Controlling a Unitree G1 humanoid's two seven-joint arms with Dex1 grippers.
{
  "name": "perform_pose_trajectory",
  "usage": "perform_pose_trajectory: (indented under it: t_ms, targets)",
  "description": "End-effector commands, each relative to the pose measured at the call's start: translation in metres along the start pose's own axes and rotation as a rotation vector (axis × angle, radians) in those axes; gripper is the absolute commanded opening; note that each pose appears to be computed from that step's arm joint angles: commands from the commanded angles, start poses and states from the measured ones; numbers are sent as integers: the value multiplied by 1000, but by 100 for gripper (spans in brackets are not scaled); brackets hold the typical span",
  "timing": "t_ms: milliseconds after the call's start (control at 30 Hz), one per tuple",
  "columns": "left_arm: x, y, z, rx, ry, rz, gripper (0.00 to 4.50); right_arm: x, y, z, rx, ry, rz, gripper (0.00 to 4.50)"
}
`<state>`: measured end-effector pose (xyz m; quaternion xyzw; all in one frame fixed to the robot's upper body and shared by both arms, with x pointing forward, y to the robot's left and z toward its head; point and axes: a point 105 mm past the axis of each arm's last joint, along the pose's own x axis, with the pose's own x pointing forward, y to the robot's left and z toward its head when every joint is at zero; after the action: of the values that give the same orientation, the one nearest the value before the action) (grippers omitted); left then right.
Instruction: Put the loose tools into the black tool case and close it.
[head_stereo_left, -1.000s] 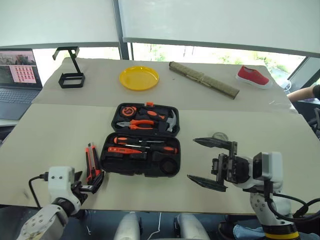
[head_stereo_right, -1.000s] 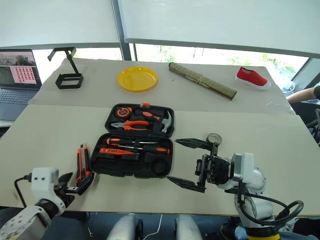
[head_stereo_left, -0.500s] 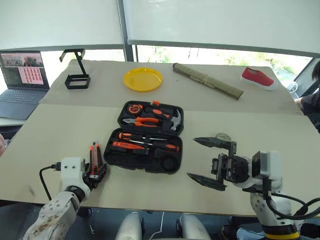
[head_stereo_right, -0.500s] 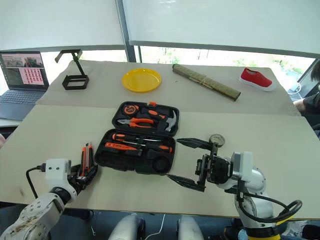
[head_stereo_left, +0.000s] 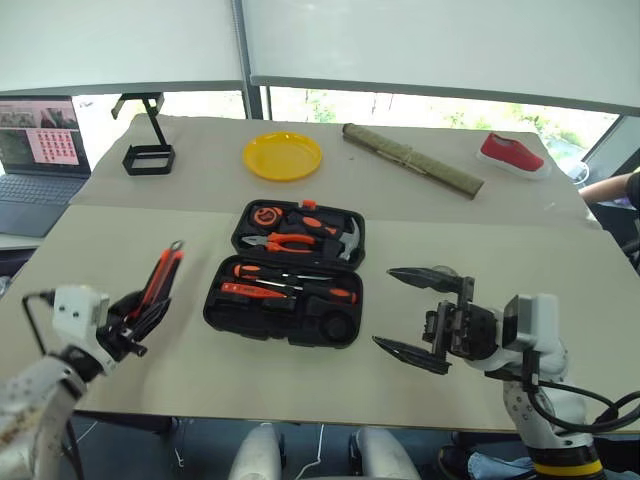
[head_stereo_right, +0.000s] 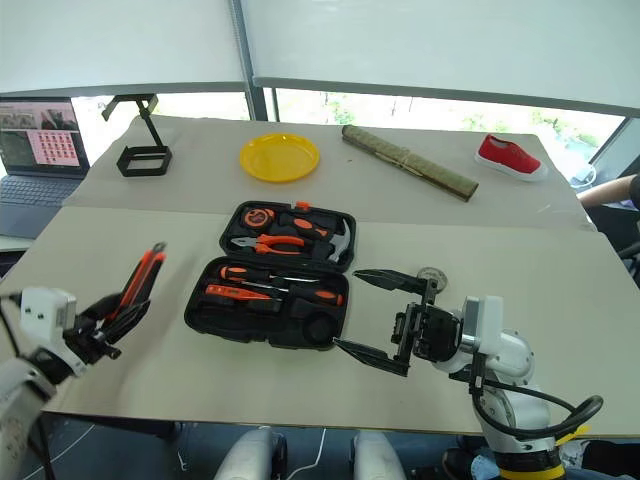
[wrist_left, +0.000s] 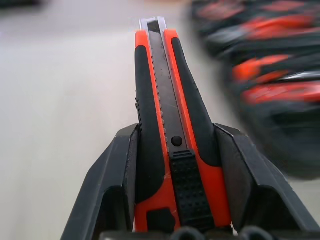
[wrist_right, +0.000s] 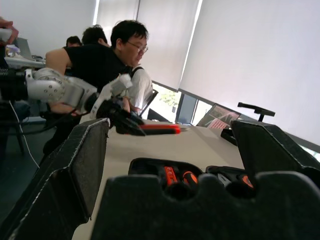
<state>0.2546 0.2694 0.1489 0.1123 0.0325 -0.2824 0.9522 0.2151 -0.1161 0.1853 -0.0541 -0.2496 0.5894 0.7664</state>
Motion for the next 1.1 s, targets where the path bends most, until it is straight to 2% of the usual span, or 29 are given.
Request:
perform_pose_trajectory:
  t_ms: [33, 167, 267, 400, 567, 833, 1100]
  targets:
    - [20, -31, 18, 214, 38, -451, 179, -8, -4, 9, -17, 36, -34, 450]
    - [45, -39, 18, 407, 150, -693, 179, -14, 5, 6, 22, 93, 4, 450]
    - [64, -48, 24, 519, 166, -837, 179, -23, 6, 7, 40, 144, -2, 450]
    - [73, -58, 16, 610, 170, -963, 179, -28, 11, 7, 41, 184, -17, 450]
    - [75, -62, 9, 619, 197, -1019, 179, -26, 14, 9, 34, 188, -39, 450]
    - [76, -48, -9, 649, 314, -992, 179, -29, 16, 8, 29, 197, -58, 450]
    - [84, -62, -7, 588, 265, -1008, 179, -30, 17, 5, 32, 195, -65, 450]
